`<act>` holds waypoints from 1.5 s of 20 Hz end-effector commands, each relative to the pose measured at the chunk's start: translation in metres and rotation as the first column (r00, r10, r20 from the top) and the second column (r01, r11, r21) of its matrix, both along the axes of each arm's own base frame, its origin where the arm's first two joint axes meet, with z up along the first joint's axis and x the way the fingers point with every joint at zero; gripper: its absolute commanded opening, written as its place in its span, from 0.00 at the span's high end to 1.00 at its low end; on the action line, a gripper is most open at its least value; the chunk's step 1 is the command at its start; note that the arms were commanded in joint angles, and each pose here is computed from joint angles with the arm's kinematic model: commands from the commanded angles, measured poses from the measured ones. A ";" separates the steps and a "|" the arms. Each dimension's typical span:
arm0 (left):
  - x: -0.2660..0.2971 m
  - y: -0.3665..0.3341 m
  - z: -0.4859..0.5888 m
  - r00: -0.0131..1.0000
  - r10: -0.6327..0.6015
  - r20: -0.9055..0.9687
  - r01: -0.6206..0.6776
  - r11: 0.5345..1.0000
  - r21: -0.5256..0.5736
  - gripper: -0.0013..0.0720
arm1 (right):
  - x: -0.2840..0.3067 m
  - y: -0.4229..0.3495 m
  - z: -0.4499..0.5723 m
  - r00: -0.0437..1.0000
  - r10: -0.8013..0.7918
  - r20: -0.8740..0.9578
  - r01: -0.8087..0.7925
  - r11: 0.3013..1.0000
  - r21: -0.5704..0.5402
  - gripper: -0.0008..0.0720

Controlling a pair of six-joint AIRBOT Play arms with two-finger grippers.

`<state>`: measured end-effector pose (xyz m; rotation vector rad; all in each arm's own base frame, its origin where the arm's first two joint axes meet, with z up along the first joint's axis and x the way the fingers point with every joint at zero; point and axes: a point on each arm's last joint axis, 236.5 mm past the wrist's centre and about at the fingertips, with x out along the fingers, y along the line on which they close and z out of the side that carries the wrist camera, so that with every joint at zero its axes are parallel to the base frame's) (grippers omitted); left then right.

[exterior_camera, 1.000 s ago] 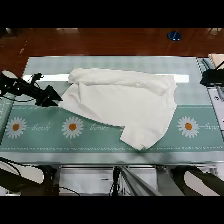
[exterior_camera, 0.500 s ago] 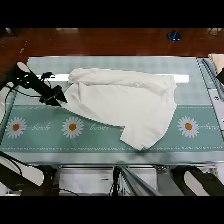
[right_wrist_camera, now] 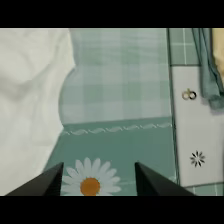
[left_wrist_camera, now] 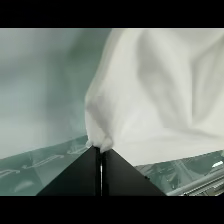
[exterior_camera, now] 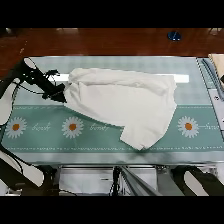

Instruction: Fold the shirts.

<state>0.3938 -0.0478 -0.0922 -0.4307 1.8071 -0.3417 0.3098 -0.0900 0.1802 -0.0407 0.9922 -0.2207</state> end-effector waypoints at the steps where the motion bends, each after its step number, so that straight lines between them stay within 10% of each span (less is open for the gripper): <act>1: 0.008 -0.003 0.020 0.998 -0.050 0.043 0.051 0.998 -0.029 0.95 | -0.032 0.001 -0.064 0.984 -0.062 -0.169 0.095 0.977 0.192 0.26; 6: 0.020 -0.012 0.037 0.995 -0.047 0.090 0.054 0.996 -0.072 0.95 | -0.103 0.109 -0.193 0.928 0.082 -0.364 0.204 0.706 0.678 0.26; 14: 0.024 -0.027 0.047 0.993 -0.031 0.110 0.047 0.988 -0.144 0.95 | -0.107 0.143 -0.245 0.940 -0.031 -0.340 0.297 0.566 0.769 0.24; 27: 0.023 -0.032 0.051 0.991 -0.047 0.124 0.068 0.982 -0.175 0.95 | -0.108 0.161 -0.302 0.878 -0.082 -0.472 0.371 0.740 0.561 0.26; 30: 0.023 -0.033 0.052 0.990 -0.057 0.131 0.081 0.980 -0.184 0.95 | -0.083 0.158 -0.323 0.893 -0.154 -0.423 0.388 0.739 0.550 0.54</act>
